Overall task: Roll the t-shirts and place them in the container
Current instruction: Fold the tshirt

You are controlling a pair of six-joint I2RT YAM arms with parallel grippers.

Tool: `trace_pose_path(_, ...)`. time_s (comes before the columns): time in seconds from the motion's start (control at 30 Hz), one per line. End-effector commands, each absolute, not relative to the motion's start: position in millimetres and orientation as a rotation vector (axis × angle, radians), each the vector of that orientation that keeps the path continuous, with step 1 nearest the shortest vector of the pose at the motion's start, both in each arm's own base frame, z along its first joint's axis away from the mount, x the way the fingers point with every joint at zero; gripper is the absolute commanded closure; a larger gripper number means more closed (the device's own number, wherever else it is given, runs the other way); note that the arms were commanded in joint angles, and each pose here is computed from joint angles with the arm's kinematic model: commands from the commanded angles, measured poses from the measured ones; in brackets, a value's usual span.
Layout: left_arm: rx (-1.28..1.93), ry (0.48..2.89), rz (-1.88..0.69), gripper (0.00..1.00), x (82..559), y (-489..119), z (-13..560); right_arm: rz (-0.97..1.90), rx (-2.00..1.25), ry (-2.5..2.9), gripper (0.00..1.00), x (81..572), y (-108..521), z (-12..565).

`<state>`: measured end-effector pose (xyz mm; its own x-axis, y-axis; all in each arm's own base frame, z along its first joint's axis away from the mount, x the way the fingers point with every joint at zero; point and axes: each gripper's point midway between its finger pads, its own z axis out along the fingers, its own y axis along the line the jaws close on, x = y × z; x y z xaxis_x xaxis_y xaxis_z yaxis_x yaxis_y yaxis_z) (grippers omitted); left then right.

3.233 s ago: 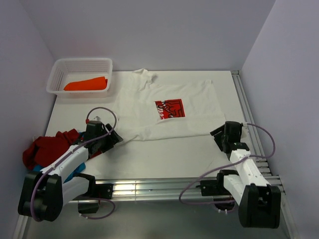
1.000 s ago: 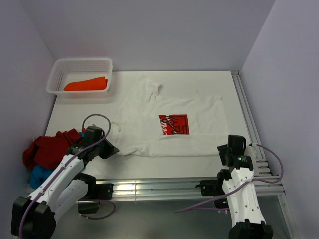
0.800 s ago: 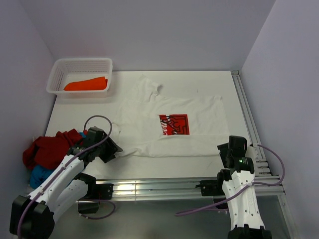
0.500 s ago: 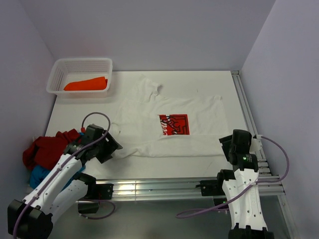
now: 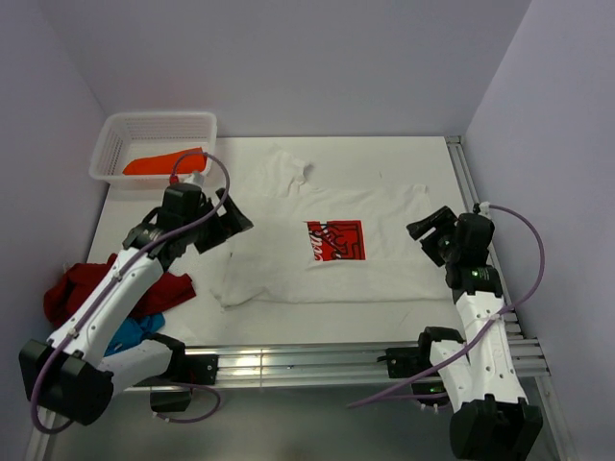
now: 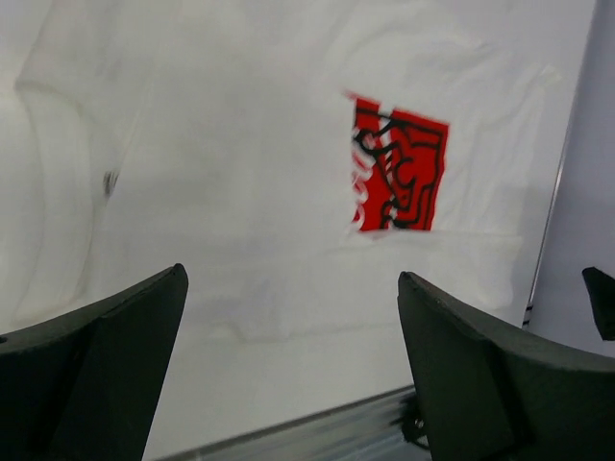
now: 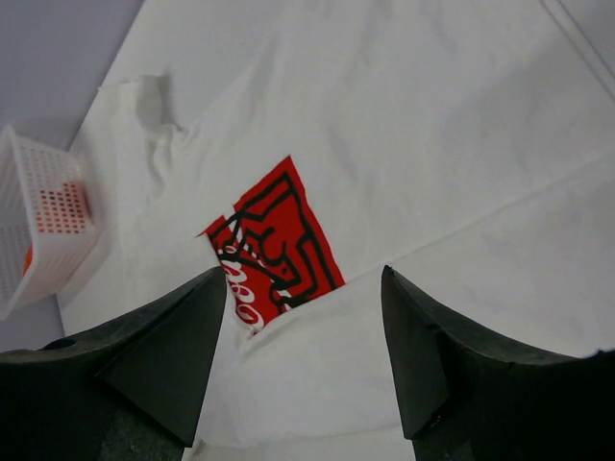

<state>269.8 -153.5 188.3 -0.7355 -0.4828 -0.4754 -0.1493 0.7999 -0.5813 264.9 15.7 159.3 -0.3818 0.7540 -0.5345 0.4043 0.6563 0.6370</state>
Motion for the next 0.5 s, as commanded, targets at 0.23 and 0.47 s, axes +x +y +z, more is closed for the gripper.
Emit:
trace_pose_path(0.23, -0.094, 2.027, -0.54, 0.03, 401.1, -168.4, 301.2, 0.542, 0.664, 1.871, 0.26, 307.9, 14.8, 219.3)
trace_pose_path(0.47, -0.034, 2.02, -0.757, 0.01, 468.2, -176.9, 269.3, 0.554, 0.628, 1.799, 0.25, 317.3, 14.0, 211.2)
